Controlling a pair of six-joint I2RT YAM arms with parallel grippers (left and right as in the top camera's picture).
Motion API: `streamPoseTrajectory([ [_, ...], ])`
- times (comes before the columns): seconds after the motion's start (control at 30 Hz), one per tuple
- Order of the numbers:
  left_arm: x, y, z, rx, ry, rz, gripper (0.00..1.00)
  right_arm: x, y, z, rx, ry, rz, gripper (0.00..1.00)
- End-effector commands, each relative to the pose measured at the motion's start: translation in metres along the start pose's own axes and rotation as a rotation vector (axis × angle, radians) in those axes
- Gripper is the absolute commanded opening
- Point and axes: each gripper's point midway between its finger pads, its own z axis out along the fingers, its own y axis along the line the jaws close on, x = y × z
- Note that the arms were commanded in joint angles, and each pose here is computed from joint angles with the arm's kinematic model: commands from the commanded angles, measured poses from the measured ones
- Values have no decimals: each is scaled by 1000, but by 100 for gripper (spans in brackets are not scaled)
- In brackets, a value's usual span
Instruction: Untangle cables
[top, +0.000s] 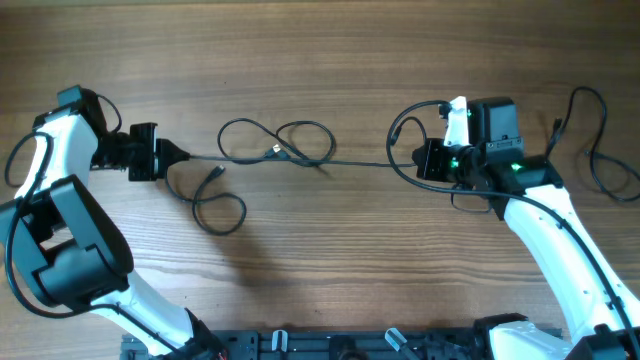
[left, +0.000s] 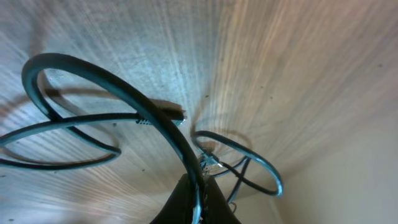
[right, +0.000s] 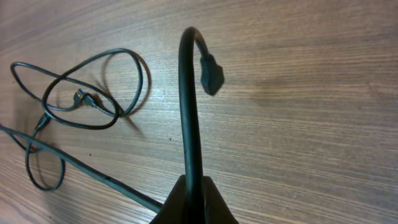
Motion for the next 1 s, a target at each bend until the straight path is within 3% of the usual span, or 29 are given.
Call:
streamPoseTrajectory([
  [0.0,-34,16,-14,-66,-146,43,4,-42,21,-26,-81,-97,-21,4],
  [0.07,-19,16,-11,-63,-76,99,4,-59,68,-48,-299,-123,-80,5],
  [0.13,-3,9,-10,-14,9,158,4,-69,92,-64,-406,-148,-124,5],
  [0.23,41,-17,-23,179,211,291,4,-79,121,-83,-556,-189,-204,5],
  [0.33,73,-35,-45,321,294,398,4,-80,130,-90,-615,-196,-235,5],
  [0.5,126,-60,-102,442,184,653,4,-87,135,-95,-632,-242,-280,5],
  [0.7,199,-86,-165,592,5,997,4,-90,160,-118,-786,-273,-359,5],
  [0.87,260,-108,-184,701,-186,1300,4,-107,147,-109,-671,-343,-322,4],
  [0.97,291,-117,-174,722,-221,1402,4,-113,133,-99,-582,-359,-276,5],
])
